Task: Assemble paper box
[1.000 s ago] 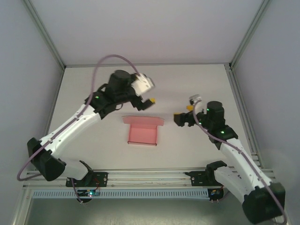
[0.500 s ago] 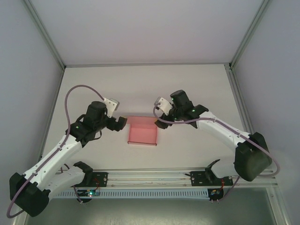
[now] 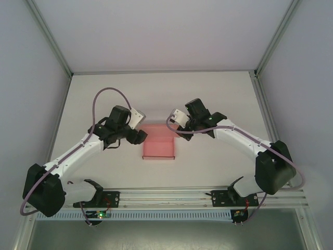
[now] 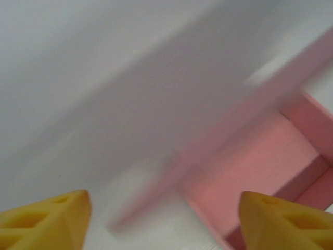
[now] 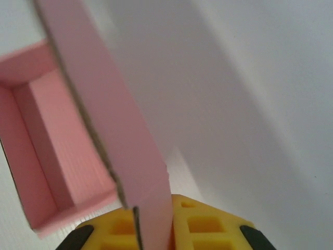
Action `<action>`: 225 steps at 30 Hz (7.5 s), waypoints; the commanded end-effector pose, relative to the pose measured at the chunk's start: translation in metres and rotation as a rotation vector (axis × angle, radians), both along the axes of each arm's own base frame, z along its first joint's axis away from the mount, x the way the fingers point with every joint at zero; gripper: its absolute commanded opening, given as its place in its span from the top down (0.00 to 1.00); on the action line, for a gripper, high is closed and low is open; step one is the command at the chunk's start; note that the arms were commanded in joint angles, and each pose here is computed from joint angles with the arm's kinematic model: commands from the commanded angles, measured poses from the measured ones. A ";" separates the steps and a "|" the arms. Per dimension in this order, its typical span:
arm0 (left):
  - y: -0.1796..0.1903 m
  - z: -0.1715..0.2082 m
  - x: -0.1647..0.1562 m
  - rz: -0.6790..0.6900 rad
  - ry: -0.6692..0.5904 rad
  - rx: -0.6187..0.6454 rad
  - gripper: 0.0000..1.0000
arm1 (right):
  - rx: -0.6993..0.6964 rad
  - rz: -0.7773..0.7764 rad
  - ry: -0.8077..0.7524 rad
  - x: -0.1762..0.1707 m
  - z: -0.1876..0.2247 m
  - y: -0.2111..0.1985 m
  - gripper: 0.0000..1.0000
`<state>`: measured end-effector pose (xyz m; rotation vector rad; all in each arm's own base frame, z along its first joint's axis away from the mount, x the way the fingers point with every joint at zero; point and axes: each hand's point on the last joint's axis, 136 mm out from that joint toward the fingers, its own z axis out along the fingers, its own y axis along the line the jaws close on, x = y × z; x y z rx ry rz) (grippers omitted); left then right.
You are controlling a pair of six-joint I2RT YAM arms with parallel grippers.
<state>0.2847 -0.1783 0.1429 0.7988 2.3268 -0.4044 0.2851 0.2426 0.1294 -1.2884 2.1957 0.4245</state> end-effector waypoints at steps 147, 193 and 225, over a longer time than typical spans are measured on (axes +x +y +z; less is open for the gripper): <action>-0.034 -0.127 0.029 0.492 0.660 -0.508 0.86 | 0.720 -0.710 -0.008 -0.054 0.010 -0.063 0.02; -0.061 0.061 0.036 -0.081 -0.328 -0.193 0.00 | 0.804 -0.903 0.811 0.044 -0.009 -0.019 0.64; -0.120 0.014 0.019 -0.562 -0.432 0.340 0.37 | 0.809 -1.040 1.402 0.015 0.037 -0.035 0.68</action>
